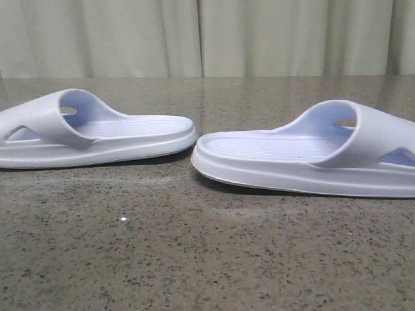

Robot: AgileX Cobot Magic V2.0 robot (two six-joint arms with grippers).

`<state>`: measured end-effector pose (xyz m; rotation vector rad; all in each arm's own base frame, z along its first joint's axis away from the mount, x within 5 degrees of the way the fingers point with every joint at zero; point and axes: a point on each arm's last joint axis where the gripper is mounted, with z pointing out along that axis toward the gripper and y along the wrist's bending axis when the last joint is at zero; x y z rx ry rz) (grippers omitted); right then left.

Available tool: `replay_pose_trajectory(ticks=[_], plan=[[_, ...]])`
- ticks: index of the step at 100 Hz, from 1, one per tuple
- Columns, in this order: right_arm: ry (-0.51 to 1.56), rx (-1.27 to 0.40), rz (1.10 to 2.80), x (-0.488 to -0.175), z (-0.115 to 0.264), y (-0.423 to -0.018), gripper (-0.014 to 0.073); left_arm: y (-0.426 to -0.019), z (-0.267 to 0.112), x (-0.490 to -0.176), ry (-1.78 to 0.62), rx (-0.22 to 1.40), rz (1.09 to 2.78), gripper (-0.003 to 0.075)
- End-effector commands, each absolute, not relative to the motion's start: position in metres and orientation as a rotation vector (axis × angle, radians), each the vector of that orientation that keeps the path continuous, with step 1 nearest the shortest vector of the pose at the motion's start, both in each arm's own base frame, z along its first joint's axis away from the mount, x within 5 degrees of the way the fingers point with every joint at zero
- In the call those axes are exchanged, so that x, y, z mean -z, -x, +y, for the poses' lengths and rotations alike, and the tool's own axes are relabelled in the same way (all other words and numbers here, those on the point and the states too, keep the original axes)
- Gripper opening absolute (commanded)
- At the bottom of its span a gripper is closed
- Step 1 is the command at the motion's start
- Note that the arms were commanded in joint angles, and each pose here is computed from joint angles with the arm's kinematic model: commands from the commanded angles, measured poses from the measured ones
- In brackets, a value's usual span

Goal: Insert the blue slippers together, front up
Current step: 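Lower the left gripper onto the slipper's toe edge and close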

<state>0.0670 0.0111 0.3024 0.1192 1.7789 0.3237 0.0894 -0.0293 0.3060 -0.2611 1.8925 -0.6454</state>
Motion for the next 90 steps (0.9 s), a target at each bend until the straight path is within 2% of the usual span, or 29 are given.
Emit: replay_pose_trajectory(ticks=[1,27,52,90], plan=[[-0.116,-0.33,1.674,-0.321,0.011,-0.069,0.0414,-0.104,-0.028,-0.317,0.345,0.689,1.818,0.0581],[-0.13,-0.356,1.674,-0.321,0.012,-0.069,0.0414,-0.142,-0.033,-0.301,0.561,0.792,1.892,0.0581],[-0.136,-0.367,1.674,-0.321,0.012,-0.069,0.0414,-0.176,-0.034,-0.276,0.731,0.792,1.971,0.0581],[-0.136,-0.367,1.674,-0.321,0.012,-0.069,0.0414,-0.194,-0.037,-0.254,0.872,0.808,2.049,0.0581]])
